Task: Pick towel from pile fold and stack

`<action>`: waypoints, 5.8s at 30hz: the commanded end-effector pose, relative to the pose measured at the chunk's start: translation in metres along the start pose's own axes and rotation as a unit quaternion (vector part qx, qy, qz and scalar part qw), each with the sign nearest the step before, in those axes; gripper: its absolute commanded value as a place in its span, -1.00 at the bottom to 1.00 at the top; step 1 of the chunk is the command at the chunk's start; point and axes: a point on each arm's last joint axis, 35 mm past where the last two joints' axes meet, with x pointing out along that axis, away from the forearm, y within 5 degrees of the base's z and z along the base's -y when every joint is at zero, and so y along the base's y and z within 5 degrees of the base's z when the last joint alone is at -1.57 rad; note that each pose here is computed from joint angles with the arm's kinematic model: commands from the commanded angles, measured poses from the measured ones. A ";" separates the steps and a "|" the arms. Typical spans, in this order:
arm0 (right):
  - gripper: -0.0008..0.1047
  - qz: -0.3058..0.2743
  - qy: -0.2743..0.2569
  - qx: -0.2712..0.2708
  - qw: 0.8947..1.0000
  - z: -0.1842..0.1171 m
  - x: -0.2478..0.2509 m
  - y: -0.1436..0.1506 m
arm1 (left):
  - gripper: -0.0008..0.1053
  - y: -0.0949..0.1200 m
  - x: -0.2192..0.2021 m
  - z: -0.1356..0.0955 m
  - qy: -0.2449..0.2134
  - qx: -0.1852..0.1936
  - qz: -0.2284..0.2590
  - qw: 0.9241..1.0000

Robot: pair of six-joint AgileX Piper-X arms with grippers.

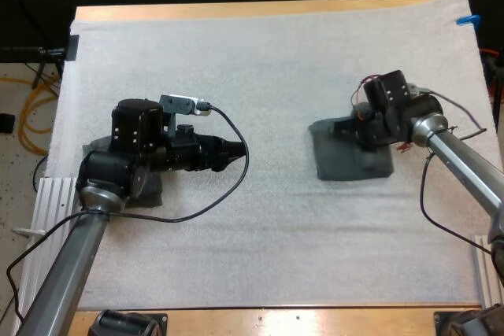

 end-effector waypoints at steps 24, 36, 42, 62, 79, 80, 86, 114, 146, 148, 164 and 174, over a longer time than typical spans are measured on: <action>0.23 0.147 -0.076 -0.031 0.986 0.016 -0.037 0.015 | 0.33 -0.003 -0.002 0.001 -0.001 0.002 -0.006 1.000; 0.23 0.113 -0.090 -0.038 0.989 0.009 -0.075 0.015 | 0.33 -0.003 -0.002 0.001 -0.001 0.002 -0.006 1.000; 0.23 0.111 -0.115 -0.068 0.985 0.004 -0.103 0.016 | 0.33 -0.009 0.000 -0.002 0.023 0.037 -0.063 0.997; 0.23 0.038 -0.192 -0.060 0.979 -0.113 -0.278 0.012 | 0.33 -0.046 0.119 -0.003 0.004 -0.003 -0.030 1.000; 0.23 0.018 -0.190 -0.056 0.980 -0.169 -0.310 0.007 | 0.33 -0.003 0.221 0.009 0.101 -0.122 0.000 0.987; 0.23 0.018 -0.187 -0.057 0.981 -0.169 -0.310 0.007 | 0.33 -0.001 0.226 0.009 0.106 -0.133 0.000 0.985; 0.23 0.018 -0.187 -0.058 0.981 -0.169 -0.310 0.007 | 0.33 0.011 0.247 0.005 0.144 -0.186 0.021 0.972; 0.23 0.015 -0.184 -0.060 0.981 -0.170 -0.310 0.007 | -0.99 -0.017 0.277 -0.004 0.162 -0.187 0.033 0.968; 0.23 0.004 -0.200 -0.056 0.978 -0.167 -0.311 0.007 | -0.22 -0.024 0.269 -0.001 0.208 -0.046 0.037 0.976; 0.23 0.004 -0.200 -0.056 0.978 -0.167 -0.311 0.007 | 0.14 -0.025 0.269 0.001 0.208 -0.039 0.031 0.977; 0.23 0.003 -0.200 -0.056 0.978 -0.167 -0.311 0.006 | 0.38 -0.063 0.206 0.041 0.164 0.134 0.261 0.942; 0.23 0.003 -0.200 -0.056 0.978 -0.167 -0.311 0.006 | 0.38 -0.063 0.213 0.042 0.135 0.076 0.231 0.961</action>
